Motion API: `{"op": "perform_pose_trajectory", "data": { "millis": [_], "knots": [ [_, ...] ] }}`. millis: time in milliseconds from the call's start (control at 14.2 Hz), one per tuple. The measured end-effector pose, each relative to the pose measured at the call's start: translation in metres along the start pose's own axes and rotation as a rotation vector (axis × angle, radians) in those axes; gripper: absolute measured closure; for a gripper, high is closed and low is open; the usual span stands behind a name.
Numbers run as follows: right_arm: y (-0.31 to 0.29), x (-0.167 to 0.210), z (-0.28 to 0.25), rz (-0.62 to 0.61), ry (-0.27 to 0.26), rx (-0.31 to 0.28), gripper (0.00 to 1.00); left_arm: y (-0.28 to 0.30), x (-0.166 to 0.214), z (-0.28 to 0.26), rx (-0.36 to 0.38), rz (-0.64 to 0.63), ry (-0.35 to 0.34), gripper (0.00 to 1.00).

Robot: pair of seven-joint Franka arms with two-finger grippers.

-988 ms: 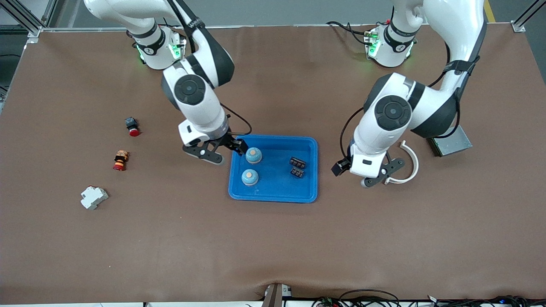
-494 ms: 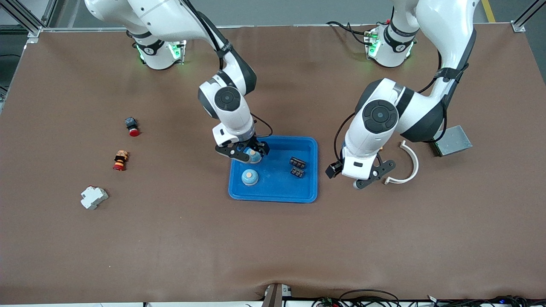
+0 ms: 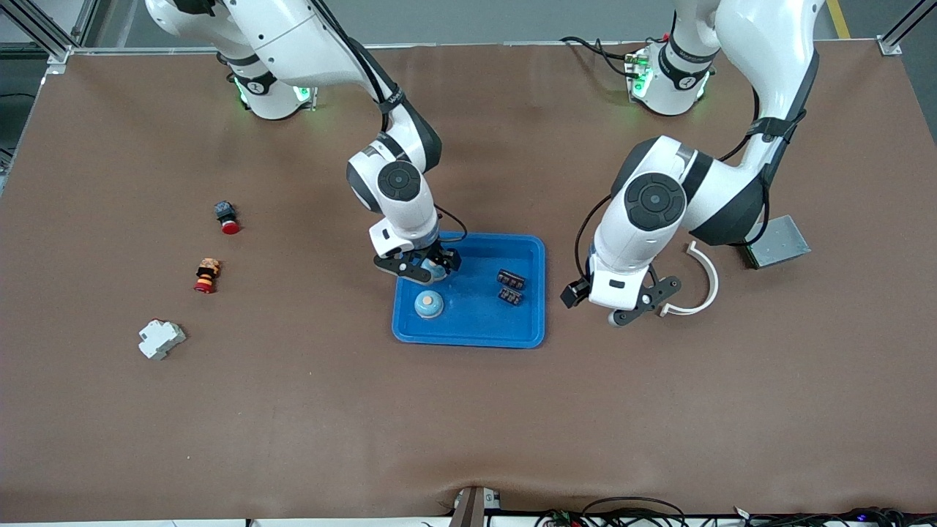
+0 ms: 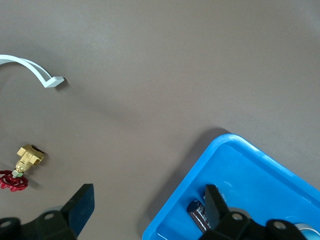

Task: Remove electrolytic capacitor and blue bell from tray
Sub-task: 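Grasp a blue bell with the right gripper while the left gripper lowers, then lift the bell out with the right gripper while the left gripper grasps a capacitor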

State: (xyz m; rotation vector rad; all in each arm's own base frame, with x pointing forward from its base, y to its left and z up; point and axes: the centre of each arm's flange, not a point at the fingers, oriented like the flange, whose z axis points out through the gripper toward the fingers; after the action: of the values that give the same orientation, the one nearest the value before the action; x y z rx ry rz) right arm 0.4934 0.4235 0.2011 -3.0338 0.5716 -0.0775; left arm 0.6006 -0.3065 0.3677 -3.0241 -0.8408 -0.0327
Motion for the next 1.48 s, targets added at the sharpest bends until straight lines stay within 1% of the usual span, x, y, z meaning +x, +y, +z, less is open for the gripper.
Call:
{"op": "perform_pose_trajectory", "data": {
  "millis": [71,212,282,353,494,635,706,1059,1129,1341,1482],
  "knots": [
    [0.0,0.0,0.002,0.0,-0.001,-0.002,0.0,0.0,0.0,0.0,0.0,0.0,0.0,0.04],
    [-0.001,0.0,0.007,0.001,-0.003,-0.006,0.0,0.002,-0.001,-0.002,-0.003,0.003,0.002,0.24],
    [-0.003,0.001,0.009,0.004,-0.002,-0.005,0.0,0.003,-0.002,-0.003,-0.005,0.004,0.003,0.37],
    [-0.005,0.001,0.01,0.008,-0.002,-0.004,0.0,0.003,-0.002,-0.005,-0.007,0.005,0.004,0.47],
    [-0.008,0.002,0.012,0.014,0.0,-0.001,0.03,0.003,-0.002,-0.005,-0.007,0.005,0.005,0.49],
    [-0.012,0.004,0.012,0.016,0.002,0.004,0.24,0.003,-0.003,-0.005,-0.005,0.006,0.004,0.48],
    [-0.013,0.004,0.011,0.017,0.003,0.006,0.37,0.003,-0.004,-0.005,-0.004,0.007,0.003,0.48],
    [-0.021,0.006,0.004,0.022,0.008,0.02,0.37,0.006,-0.009,-0.001,0.001,0.016,-0.001,0.48],
    [-0.023,0.006,0.001,0.021,0.005,0.015,0.37,0.007,-0.011,0.003,0.004,0.018,-0.006,0.48],
    [-0.034,0.017,-0.025,0.01,-0.022,-0.043,0.37,0.02,-0.021,0.027,0.008,-0.005,-0.027,0.48],
    [-0.032,0.044,-0.061,-0.047,-0.033,-0.066,0.37,0.033,-0.03,0.044,0.009,-0.042,-0.043,0.48]
  ]
}}
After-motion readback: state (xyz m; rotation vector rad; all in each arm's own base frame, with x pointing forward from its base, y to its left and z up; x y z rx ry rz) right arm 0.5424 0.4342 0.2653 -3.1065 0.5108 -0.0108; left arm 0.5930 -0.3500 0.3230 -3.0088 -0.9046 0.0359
